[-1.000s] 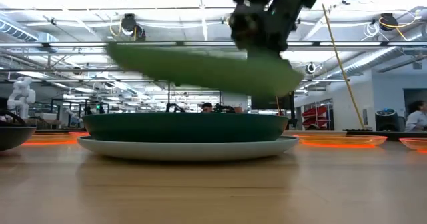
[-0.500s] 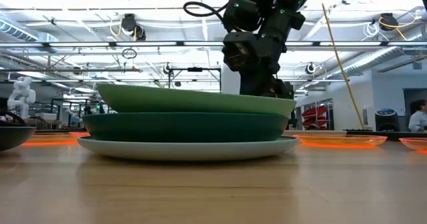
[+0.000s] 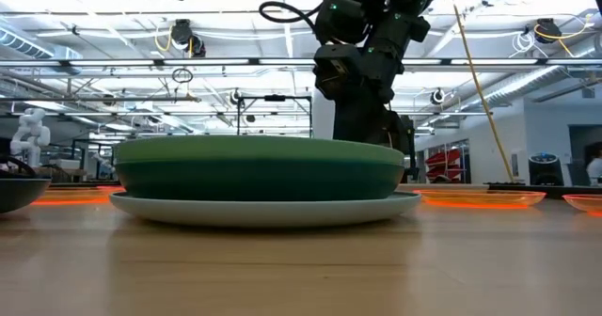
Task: Stack plastic plates
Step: Stack the top right orange plate on the green plate
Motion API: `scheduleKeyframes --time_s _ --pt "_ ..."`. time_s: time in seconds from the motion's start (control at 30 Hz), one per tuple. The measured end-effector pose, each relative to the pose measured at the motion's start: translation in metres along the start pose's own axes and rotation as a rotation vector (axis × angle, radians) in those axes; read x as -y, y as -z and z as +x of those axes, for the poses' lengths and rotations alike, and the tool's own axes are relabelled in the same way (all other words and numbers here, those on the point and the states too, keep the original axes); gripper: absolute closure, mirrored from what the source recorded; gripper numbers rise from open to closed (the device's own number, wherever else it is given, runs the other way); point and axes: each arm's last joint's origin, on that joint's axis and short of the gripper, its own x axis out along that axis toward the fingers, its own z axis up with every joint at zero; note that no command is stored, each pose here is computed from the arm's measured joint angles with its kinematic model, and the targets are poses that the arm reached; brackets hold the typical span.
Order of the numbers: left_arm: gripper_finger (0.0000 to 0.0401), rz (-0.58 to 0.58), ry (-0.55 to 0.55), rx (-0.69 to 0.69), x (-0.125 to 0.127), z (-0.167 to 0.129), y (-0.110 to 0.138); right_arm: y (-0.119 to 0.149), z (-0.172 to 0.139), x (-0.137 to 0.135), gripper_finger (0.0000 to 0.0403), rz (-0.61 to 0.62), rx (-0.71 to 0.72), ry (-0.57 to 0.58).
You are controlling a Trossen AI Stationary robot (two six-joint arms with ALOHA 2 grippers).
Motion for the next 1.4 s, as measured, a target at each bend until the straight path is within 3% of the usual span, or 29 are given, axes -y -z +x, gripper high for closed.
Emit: scheduleKeyframes --time_s 0.37,0.6,0.87,1.07,1.4 --pt "0.0354 -0.095 0.05 -0.01 0.002 0.0 0.001 0.011 -0.044 -0.009 0.0283 -0.113 0.065 0.019" --pt "0.0354 -0.178 0.053 -0.02 0.002 0.0 0.002 0.047 -0.065 -0.022 0.0283 -0.283 -0.07 0.122" --pt "0.0354 -0.223 0.05 -0.046 0.002 0.0 0.005 0.087 -0.056 -0.038 0.0283 -0.445 -0.209 0.207" --pt "0.0354 -0.259 0.046 -0.069 0.002 0.0 0.008 0.119 -0.036 -0.031 0.0283 -0.567 -0.226 0.374" --pt "0.0354 -0.27 0.048 -0.075 0.002 0.0 0.009 0.15 -0.004 -0.001 0.0283 -0.53 -0.213 0.458"
